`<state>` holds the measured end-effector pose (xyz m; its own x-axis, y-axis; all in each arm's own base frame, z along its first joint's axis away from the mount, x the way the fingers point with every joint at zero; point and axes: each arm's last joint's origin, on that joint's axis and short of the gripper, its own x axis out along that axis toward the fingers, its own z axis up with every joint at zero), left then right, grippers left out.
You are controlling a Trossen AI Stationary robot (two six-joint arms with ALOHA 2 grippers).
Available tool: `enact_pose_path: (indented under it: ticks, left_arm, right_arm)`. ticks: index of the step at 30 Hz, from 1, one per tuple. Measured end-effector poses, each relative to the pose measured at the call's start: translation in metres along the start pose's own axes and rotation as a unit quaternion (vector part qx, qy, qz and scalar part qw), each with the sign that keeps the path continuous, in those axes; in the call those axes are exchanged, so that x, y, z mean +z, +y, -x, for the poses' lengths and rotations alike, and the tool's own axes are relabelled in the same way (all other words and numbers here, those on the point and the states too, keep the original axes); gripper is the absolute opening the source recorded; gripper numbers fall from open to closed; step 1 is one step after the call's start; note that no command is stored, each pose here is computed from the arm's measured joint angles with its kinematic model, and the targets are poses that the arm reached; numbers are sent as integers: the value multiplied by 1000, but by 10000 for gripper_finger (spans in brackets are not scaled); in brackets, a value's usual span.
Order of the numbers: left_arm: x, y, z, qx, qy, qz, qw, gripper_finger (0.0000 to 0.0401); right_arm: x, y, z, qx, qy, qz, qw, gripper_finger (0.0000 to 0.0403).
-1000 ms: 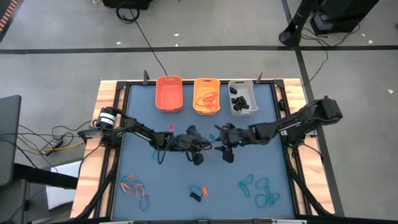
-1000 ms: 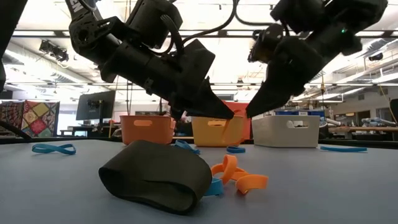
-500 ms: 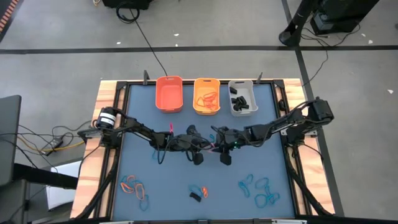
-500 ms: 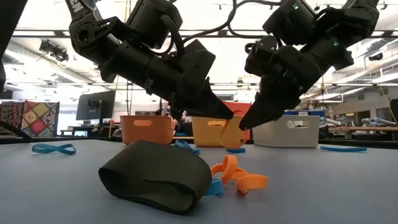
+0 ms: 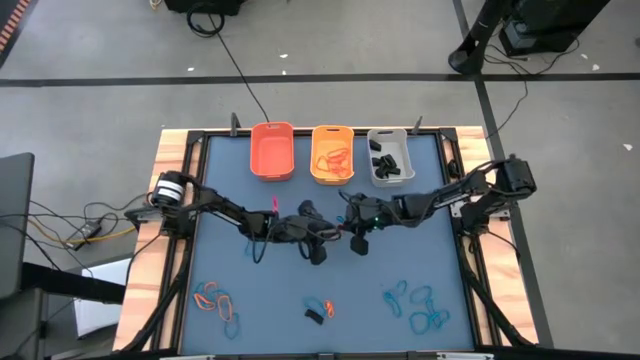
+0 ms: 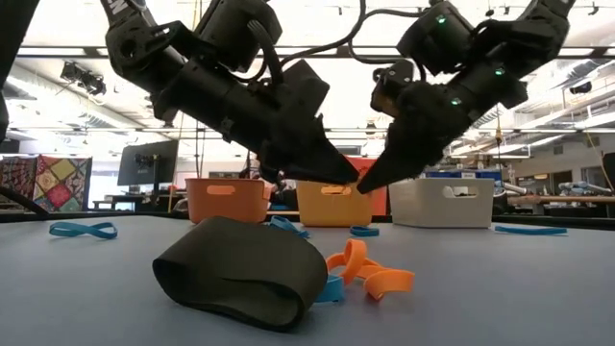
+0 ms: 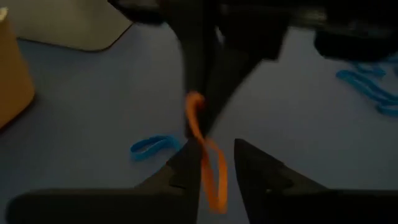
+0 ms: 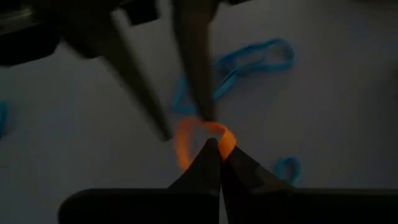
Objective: Sort rubber bands into baskets
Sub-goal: Put the orange rubber band into the yellow bin
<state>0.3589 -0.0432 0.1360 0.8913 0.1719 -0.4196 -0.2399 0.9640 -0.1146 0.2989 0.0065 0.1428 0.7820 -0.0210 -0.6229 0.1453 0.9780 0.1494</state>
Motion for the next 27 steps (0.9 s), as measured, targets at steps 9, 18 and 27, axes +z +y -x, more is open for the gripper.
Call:
enact_pose_path:
  ticks: [9, 18, 27]
  left_arm:
    - [14, 7, 36, 0, -2, 11, 1000, 122]
    - [-6, 22, 66, 10, -29, 48, 998, 122]
    - [-47, 36, 90, 31, 37, 117, 992, 122]
  right_arm:
    - [35, -28, 1, -31, -47, 20, 998, 7]
    - [82, -63, 10, -71, -109, 46, 990, 7]
    - [97, -117, 24, -172, -122, 38, 977, 7]
